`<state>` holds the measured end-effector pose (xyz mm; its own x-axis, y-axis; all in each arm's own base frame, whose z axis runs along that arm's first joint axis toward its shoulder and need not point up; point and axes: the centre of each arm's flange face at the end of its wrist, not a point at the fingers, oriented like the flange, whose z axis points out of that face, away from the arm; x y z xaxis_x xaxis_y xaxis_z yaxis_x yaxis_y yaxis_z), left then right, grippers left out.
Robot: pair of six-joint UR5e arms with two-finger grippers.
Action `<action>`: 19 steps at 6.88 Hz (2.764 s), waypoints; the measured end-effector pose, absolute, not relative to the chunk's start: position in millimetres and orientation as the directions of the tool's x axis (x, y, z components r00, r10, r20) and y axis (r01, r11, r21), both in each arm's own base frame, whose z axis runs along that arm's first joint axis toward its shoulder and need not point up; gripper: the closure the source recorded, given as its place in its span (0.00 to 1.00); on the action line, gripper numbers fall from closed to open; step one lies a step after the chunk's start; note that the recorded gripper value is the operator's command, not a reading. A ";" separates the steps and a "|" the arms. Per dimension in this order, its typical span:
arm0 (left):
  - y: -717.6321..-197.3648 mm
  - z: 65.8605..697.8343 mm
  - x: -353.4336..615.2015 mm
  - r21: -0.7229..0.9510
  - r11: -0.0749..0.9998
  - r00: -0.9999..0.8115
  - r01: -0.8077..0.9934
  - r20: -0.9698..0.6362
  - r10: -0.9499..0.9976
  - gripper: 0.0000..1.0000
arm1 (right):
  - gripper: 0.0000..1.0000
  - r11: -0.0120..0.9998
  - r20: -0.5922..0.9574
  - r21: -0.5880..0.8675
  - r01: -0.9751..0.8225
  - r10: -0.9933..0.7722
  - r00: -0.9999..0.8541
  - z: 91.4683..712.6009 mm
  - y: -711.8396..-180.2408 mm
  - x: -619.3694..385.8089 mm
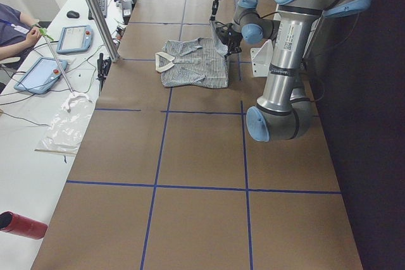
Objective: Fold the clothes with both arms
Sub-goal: 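Lift the hem and fold it toward the collar with both grippers, then release the hem near the collar and raise both grippers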
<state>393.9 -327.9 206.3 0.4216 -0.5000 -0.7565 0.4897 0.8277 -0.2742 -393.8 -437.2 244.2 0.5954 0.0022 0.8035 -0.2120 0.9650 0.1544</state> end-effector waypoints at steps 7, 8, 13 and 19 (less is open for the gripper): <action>-556.7 322.6 437.2 -0.235 0.734 0.310 0.637 -0.794 -0.523 1.00 | 1.00 0.930 0.792 0.184 -0.317 0.051 0.608 285.9 -618.6 -465.8; -562.6 333.9 439.7 -0.234 0.730 0.312 0.642 -0.790 -0.528 1.00 | 1.00 0.929 0.786 0.178 -0.325 0.065 0.615 293.3 -628.8 -464.1; -570.0 325.6 444.6 -0.232 0.731 0.303 0.642 -0.798 -0.520 1.00 | 1.00 0.924 0.790 0.183 -0.337 0.066 0.610 281.7 -640.1 -462.7; -569.9 317.5 446.4 -0.209 0.750 0.317 0.627 -0.811 -0.491 0.00 | 0.00 0.932 0.800 0.171 -0.321 0.059 0.597 287.5 -633.3 -463.8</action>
